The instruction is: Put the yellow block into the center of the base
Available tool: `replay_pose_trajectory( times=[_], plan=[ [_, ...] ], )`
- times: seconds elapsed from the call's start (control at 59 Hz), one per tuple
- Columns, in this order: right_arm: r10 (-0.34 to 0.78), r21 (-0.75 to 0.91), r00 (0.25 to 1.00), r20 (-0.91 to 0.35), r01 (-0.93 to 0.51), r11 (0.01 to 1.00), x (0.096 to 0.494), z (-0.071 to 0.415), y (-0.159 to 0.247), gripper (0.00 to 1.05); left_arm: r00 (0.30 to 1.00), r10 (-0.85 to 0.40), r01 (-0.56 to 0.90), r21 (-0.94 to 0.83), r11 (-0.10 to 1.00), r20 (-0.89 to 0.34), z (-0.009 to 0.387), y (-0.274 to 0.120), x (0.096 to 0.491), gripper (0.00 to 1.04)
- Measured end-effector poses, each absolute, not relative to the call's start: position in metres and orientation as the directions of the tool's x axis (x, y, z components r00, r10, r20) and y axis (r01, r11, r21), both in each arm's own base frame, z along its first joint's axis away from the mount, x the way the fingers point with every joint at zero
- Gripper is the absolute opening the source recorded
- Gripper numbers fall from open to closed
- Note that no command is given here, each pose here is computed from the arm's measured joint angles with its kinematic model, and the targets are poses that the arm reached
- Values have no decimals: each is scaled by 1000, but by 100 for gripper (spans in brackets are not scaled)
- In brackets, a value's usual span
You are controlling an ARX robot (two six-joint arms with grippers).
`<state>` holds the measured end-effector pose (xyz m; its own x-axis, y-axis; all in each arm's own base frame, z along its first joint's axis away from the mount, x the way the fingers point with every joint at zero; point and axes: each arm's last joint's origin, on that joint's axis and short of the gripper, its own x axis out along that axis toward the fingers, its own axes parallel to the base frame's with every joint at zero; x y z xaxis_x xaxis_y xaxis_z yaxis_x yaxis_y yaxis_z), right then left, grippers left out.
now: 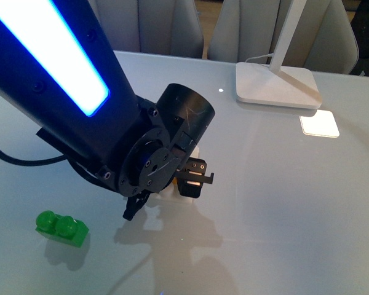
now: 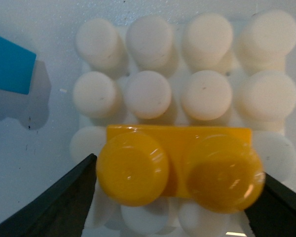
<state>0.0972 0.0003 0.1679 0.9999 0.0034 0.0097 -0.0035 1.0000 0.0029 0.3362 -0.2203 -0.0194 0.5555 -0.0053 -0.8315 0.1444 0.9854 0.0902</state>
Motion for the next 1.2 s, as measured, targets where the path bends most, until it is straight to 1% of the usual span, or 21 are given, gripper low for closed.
replay_pose_trajectory(
  times=[0.051, 0.068, 0.169, 0.254, 0.339, 0.407, 0.508, 0.61, 0.678, 0.728, 0.813, 0.965, 0.999, 1.033, 1.05, 1.084, 1.101, 1.135, 1.152, 1.169, 1.203],
  plan=[
    [4, 3, 1000, 10, -4, 1000, 97, 168, 0, 96, 553, -10, 149, 88, 985, -833, -18, -219, 336, 99],
    [3, 3, 1000, 10, -3, 1000, 97, 168, 0, 96, 550, -13, 153, 86, 984, -835, -17, -218, 336, 99],
    [3, 3, 1000, 10, -3, 1000, 97, 168, 0, 96, 542, -23, 157, 74, 985, -840, -10, -215, 334, 97],
    [3, 3, 1000, 10, -3, 1000, 97, 168, 0, 96, 558, -43, 150, 50, 987, -829, 14, -212, 335, 97],
    [3, 3, 1000, 10, -3, 1000, 97, 168, 0, 96, 595, -71, 133, 10, 991, -801, 50, -205, 338, 97],
    [3, 3, 1000, 10, -3, 1000, 97, 168, 0, 96, 616, -75, 111, -8, 994, -784, 69, -196, 338, 97],
    [3, 3, 1000, 10, -3, 1000, 97, 168, 0, 96, 650, -79, 73, -41, 996, -756, 94, -166, 335, 97],
    [3, 3, 1000, 10, -3, 1000, 97, 168, 0, 96, 707, -99, 39, -102, 994, -700, 125, -117, 323, 97],
    [3, 3, 1000, 10, -3, 1000, 97, 168, 0, 96, 758, -132, 32, -166, 986, -639, 154, -76, 305, 97],
    [3, 3, 1000, 10, -3, 1000, 97, 168, 0, 96, 777, -142, 29, -191, 981, -613, 165, -59, 295, 97],
    [4, 3, 1000, 10, -4, 1000, 97, 168, 0, 96, 816, -160, 28, -239, 971, -556, 192, -20, 264, 97],
    [3, 3, 1000, 10, -3, 1000, 97, 168, 0, 96, 852, -186, 37, -298, 954, -490, 217, 14, 222, 97],
    [3, 3, 1000, 10, -3, 1000, 97, 168, 0, 96, 879, -158, 37, -266, 963, -451, 219, 17, 216, 95],
    [3, 3, 1000, 10, -3, 1000, 97, 168, 0, 96, 942, -78, 18, -184, 983, -327, 219, 20, 209, 88],
    [3, 3, 1000, 10, -3, 1000, 97, 168, 0, 96, 953, -55, 6, -164, 987, -297, 218, 20, 208, 86],
    [3, 3, 1000, 10, -3, 1000, 97, 168, 0, 96, 983, -11, -8, -103, 995, -182, 216, 20, 201, 79],
    [3, 3, 1000, 10, -3, 1000, 97, 168, 0, 96, 988, -6, -9, -96, 995, -157, 215, 20, 199, 77],
    [3, 3, 1000, 10, -3, 1000, 97, 168, 0, 96, 997, 4, -9, -63, 998, -78, 213, 19, 193, 70],
    [3, 3, 1000, 10, -3, 1000, 97, 168, 0, 96, 998, 5, -9, -57, 998, -63, 212, 18, 192, 68],
    [3, 3, 1000, 10, -3, 1000, 97, 168, 0, 96, 1000, 3, -5, -44, 999, -29, 211, 17, 188, 63],
    [4, 3, 1000, 10, -4, 1000, 97, 168, 0, 96, 1000, 2, -2, -30, 1000, -8, 208, 15, 182, 54]
  ],
)
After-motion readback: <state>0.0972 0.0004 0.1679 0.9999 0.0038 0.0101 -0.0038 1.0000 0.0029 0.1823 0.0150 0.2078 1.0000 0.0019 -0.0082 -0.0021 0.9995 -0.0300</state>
